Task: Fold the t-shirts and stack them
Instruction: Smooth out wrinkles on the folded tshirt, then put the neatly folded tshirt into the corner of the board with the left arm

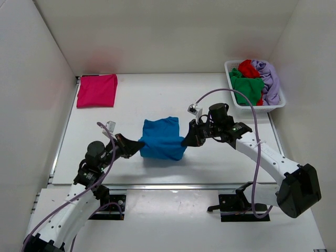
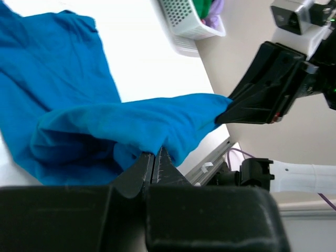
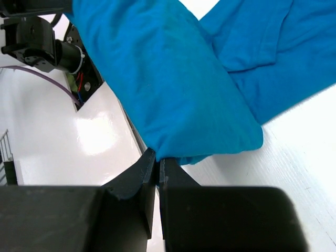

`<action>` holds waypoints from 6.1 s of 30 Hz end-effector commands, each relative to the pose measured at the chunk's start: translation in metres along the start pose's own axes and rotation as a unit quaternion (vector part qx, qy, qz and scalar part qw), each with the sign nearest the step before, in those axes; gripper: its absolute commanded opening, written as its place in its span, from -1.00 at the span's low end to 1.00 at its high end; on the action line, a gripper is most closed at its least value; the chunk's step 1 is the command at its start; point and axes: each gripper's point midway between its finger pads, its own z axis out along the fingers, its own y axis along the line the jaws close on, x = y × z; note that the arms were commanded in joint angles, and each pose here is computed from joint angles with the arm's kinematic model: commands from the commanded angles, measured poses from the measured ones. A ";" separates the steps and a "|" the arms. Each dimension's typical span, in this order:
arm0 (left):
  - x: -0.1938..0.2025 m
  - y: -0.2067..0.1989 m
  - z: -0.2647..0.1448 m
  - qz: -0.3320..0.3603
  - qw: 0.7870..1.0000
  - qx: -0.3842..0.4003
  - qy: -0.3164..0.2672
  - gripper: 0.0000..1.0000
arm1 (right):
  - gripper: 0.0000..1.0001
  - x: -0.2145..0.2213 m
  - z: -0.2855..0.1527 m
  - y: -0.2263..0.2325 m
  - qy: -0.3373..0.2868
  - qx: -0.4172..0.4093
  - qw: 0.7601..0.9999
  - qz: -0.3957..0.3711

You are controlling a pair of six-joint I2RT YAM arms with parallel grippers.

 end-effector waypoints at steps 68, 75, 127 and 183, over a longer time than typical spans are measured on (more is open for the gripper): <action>-0.037 0.166 0.108 -0.027 0.967 -0.254 0.022 0.24 | 0.62 -0.098 0.052 -0.194 0.048 0.193 0.980 0.005; -0.026 0.163 0.098 -0.035 0.962 -0.268 0.046 0.47 | 0.74 -0.083 0.017 -0.170 0.008 0.214 0.977 0.005; 0.042 0.166 0.141 0.008 0.887 -0.421 0.189 0.61 | 0.98 -0.053 -0.094 -0.152 -0.245 0.289 0.915 0.137; -0.390 0.317 0.081 0.219 0.779 -0.586 0.036 -1.00 | 0.91 -0.053 -0.080 -0.116 -0.199 0.241 0.942 0.121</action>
